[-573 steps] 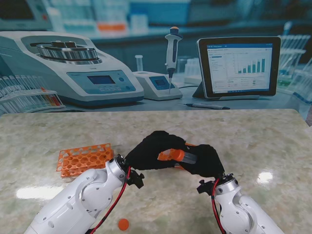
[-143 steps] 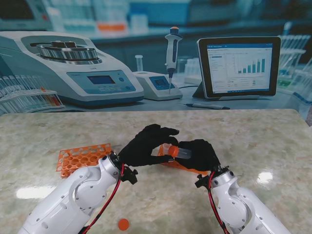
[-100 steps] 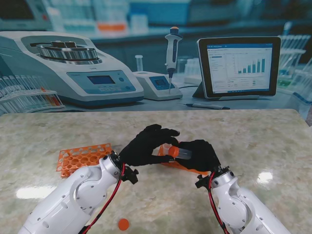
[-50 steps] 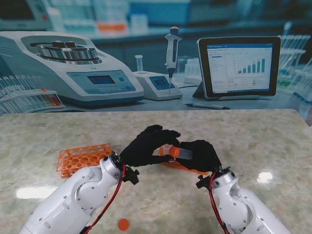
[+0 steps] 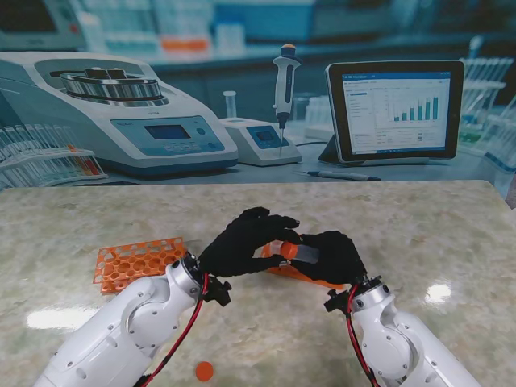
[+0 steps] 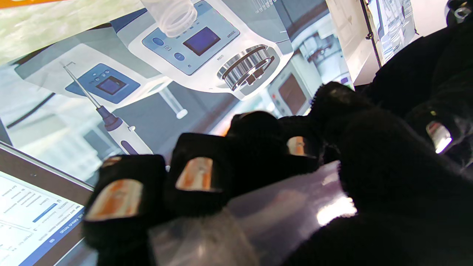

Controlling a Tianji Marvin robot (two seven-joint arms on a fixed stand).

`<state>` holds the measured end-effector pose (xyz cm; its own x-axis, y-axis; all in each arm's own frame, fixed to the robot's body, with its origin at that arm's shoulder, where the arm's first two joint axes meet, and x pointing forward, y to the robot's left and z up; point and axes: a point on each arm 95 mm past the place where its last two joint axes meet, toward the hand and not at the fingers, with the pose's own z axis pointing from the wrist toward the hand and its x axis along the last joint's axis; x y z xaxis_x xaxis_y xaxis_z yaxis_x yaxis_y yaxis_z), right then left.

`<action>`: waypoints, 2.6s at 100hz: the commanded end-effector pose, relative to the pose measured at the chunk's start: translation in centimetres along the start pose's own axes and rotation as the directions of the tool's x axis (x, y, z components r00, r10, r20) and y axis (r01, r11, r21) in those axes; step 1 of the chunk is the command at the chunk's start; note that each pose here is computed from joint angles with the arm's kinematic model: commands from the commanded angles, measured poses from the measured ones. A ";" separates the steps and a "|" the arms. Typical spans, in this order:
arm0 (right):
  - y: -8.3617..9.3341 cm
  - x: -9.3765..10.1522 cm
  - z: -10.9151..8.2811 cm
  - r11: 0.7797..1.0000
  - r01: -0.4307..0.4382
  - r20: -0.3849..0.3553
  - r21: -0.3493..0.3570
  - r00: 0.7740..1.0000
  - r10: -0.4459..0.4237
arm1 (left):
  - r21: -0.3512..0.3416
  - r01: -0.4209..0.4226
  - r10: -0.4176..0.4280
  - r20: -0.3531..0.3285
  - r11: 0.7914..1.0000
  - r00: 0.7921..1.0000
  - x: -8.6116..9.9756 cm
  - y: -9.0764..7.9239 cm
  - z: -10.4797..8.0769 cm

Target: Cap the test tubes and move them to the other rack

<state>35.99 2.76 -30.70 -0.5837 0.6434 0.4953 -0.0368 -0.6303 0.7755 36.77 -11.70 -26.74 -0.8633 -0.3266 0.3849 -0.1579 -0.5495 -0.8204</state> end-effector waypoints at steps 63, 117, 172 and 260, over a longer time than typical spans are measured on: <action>0.3 1.0 0.3 1.000 -0.013 -0.022 -0.021 1.000 0.013 | 0.008 0.051 -0.051 0.016 0.999 0.999 -0.2 0.9 -0.4; 0.3 1.0 0.3 1.000 -0.015 -0.018 -0.015 1.000 0.014 | -0.002 0.088 -0.088 0.012 0.996 0.996 -0.2 0.6 -0.6; 0.4 1.0 0.3 1.000 -0.018 -0.015 -0.014 1.000 0.018 | 0.007 0.104 -0.104 0.002 0.995 0.995 0.3 -0.2 -1.6; 0.2 0.9 0.2 1.000 -0.022 -0.010 -0.005 1.000 0.022 | 0.039 0.099 -0.099 -0.005 0.994 0.995 0.6 -1.2 0.1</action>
<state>35.85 3.09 -29.75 -0.5958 0.6285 0.4999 -0.0376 -0.6437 0.7644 36.25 -11.17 -25.71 -0.8458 -0.2619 0.4648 -0.2293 -0.6081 -0.7600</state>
